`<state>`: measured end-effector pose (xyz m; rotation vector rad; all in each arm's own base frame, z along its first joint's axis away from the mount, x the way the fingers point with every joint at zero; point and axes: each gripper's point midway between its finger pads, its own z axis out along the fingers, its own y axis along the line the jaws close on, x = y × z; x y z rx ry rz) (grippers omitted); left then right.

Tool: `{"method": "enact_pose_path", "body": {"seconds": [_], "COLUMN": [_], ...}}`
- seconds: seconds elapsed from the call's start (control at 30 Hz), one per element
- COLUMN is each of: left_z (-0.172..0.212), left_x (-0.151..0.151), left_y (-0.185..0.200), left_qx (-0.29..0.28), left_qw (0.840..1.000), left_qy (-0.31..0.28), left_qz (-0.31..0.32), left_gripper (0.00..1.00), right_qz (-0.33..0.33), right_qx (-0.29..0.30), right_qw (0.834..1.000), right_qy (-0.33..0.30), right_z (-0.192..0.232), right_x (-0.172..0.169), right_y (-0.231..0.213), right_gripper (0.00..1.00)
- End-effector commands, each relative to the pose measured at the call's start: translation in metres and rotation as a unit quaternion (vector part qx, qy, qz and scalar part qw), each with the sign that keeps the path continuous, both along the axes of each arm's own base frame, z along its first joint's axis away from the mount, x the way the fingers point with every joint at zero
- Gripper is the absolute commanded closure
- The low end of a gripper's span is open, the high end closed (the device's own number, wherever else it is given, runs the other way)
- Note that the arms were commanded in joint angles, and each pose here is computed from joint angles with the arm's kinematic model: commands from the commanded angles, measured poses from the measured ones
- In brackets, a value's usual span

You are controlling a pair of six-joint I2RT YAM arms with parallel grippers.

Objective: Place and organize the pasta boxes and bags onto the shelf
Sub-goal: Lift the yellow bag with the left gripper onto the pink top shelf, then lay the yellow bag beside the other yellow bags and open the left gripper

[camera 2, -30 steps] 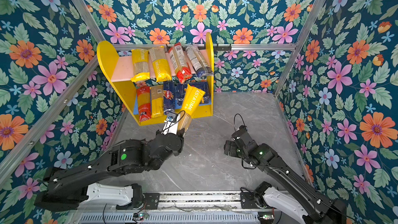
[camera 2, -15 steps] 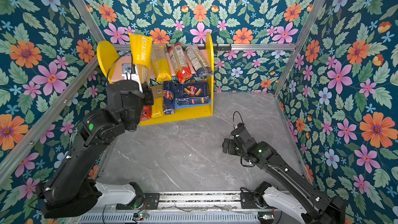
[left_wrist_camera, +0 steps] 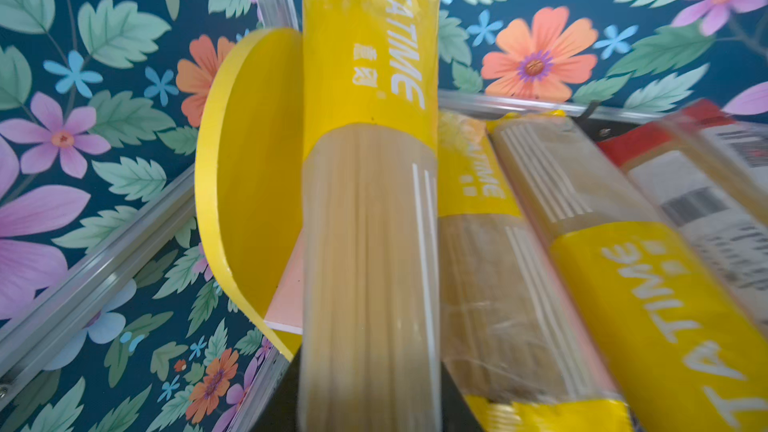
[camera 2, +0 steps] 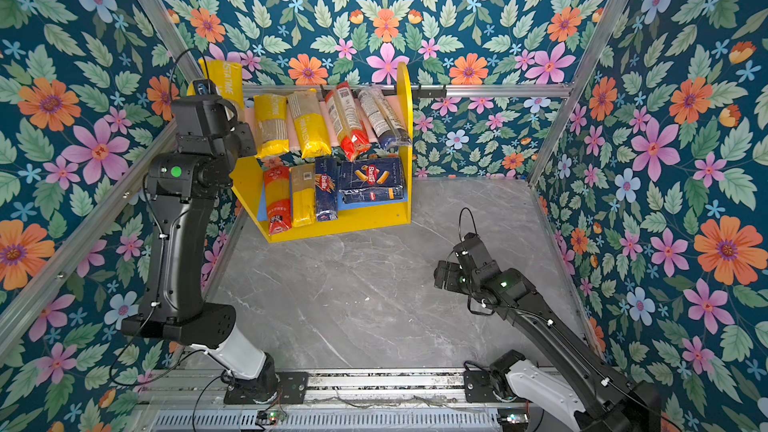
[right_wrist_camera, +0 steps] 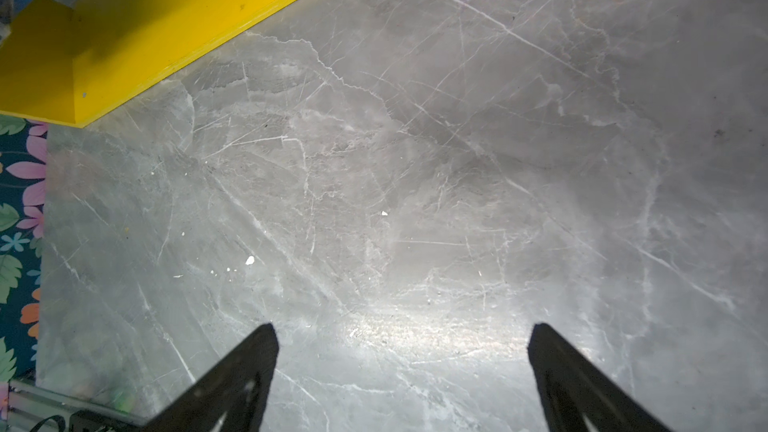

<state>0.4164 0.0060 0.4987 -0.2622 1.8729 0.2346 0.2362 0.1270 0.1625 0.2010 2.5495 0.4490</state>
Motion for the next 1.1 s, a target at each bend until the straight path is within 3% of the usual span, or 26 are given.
{"method": "enact_pose_path", "body": {"seconds": [0.0,0.43,0.47,0.5,0.57,0.6,0.63,0.87,1.07], "left_z": [0.035,0.017,0.018,0.018,0.017,0.018,0.018,0.022,0.021], "left_x": [0.009,0.030,0.030,0.030,0.030,0.030,0.030,0.024,0.000], "left_y": [0.004,0.020,0.021,0.022,0.024,0.022,0.021,0.007,0.000], "left_qx": [-0.027,-0.034,-0.034,-0.033,-0.029,-0.029,-0.031,-0.068,-0.091], "left_qw": [0.996,0.997,0.997,0.997,0.997,0.997,0.997,0.993,0.990], "left_qy": [-0.078,-0.072,-0.074,-0.075,-0.076,-0.077,-0.077,-0.087,-0.095], "left_qz": [-0.016,0.002,0.003,0.006,0.011,0.008,0.005,-0.033,-0.053], "left_gripper": [1.00,1.00,0.94,0.75,0.21,0.03,0.00,0.00,0.00], "right_qz": [0.011,0.010,0.011,0.012,0.014,0.015,0.016,0.017,0.021], "right_qx": [0.013,0.021,0.021,0.021,0.024,0.026,0.027,0.026,0.027], "right_qw": [1.000,1.000,1.000,1.000,0.999,0.999,0.999,0.999,0.999], "right_qy": [-0.001,0.019,0.019,0.020,0.019,0.019,0.018,0.016,0.009], "right_z": [-0.002,-0.012,-0.012,-0.012,-0.011,-0.010,-0.010,-0.007,0.001], "right_x": [0.004,0.027,0.028,0.029,0.030,0.030,0.030,0.031,0.031], "right_y": [0.003,0.007,0.007,0.008,0.009,0.010,0.011,0.011,0.011], "right_gripper": [0.05,0.05,0.05,0.05,0.05,0.05,0.05,0.04,0.04]}}
